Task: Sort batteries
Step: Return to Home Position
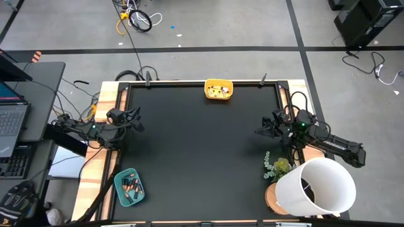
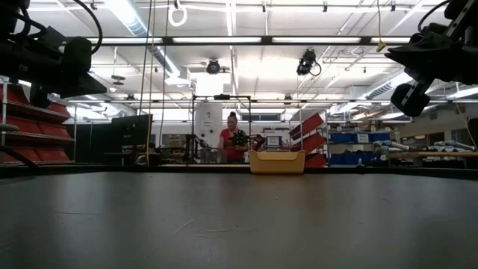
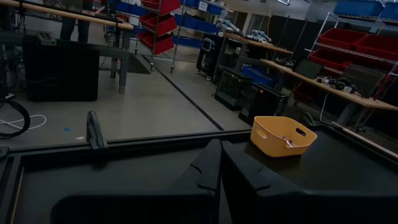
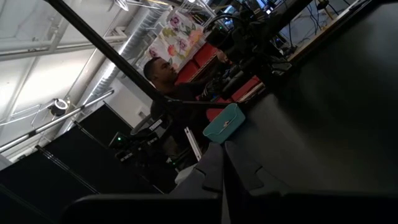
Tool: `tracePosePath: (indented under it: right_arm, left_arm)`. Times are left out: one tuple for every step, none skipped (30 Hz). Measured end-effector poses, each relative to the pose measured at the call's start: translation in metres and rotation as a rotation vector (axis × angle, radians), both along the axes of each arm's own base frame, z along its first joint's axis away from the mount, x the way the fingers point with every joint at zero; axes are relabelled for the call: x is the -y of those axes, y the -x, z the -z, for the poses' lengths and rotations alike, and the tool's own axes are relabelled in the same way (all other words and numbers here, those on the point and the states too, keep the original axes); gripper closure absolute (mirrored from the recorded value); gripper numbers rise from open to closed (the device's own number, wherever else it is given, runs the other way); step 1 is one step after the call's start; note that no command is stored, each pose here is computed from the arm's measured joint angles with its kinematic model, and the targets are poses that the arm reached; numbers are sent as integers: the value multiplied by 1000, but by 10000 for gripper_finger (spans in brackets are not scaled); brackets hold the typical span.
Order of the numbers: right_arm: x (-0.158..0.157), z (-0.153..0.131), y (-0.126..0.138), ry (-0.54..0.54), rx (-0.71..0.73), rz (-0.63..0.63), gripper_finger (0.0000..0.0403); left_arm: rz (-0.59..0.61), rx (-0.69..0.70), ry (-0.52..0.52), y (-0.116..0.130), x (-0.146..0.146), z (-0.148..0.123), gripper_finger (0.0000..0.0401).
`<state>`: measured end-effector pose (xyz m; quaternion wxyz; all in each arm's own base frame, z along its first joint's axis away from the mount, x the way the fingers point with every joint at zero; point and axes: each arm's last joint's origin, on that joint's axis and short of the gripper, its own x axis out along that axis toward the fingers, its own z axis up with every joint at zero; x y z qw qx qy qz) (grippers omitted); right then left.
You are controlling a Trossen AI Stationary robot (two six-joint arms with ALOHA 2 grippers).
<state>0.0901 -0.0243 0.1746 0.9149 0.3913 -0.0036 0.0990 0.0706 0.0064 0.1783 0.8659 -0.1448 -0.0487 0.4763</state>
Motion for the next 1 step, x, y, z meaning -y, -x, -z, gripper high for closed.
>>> tracePosePath:
  right_arm:
    - [0,0,0,0,0,0,402]
  left_arm:
    - [0,0,0,0,0,0,376]
